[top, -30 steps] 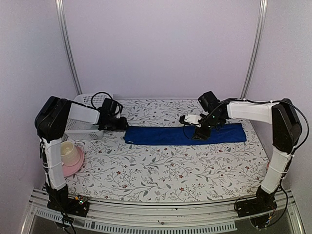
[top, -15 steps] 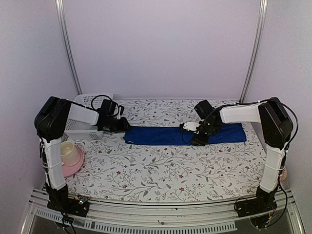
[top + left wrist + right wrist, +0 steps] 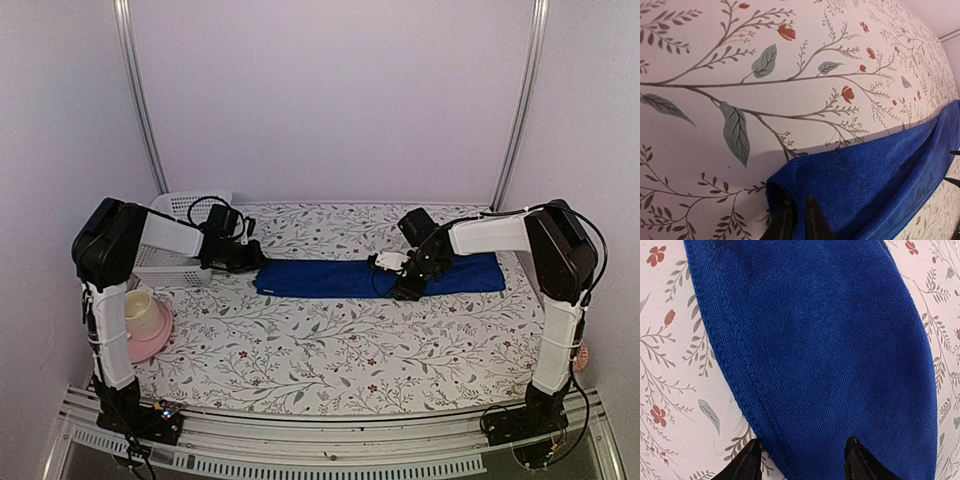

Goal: Roll the towels
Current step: Smooth out the towel at the center of the board.

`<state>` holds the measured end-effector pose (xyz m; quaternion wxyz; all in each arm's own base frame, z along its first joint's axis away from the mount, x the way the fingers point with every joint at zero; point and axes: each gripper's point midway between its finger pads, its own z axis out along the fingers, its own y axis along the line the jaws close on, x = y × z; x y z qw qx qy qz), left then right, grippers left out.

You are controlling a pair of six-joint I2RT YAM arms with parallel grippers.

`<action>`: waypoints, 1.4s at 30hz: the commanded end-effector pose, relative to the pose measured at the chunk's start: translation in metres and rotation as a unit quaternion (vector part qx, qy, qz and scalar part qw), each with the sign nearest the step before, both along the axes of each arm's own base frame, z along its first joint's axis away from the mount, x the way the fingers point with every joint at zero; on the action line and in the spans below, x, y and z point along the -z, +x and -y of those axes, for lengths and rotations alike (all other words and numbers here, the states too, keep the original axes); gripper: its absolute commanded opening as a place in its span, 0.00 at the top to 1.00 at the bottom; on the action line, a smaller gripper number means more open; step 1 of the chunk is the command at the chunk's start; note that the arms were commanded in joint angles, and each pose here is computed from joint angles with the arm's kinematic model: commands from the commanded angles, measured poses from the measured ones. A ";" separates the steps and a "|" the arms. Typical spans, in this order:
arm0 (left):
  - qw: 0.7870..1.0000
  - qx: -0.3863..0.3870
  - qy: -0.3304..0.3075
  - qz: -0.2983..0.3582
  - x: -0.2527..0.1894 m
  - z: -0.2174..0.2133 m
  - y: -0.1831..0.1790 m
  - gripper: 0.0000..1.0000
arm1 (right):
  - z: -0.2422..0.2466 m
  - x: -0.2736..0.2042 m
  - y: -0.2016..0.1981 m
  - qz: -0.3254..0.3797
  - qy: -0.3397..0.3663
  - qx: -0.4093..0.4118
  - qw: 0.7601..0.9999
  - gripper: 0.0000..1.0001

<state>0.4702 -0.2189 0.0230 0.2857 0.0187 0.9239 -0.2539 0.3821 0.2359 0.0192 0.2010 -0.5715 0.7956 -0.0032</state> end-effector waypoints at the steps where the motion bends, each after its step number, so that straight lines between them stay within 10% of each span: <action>1: 1.000 -0.006 0.000 -0.003 0.010 -0.002 0.005 0.93 | 0.009 0.029 -0.016 -0.034 -0.028 -0.001 0.999 0.42; 21: 0.990 -0.072 -0.019 0.118 -0.045 -0.021 0.019 1.00 | 0.017 0.049 -0.031 -0.058 -0.057 -0.013 0.997 0.48; 42: 0.987 -0.119 0.026 0.100 -0.011 -0.034 0.038 1.00 | 0.021 0.055 -0.039 -0.067 -0.073 -0.026 0.995 0.53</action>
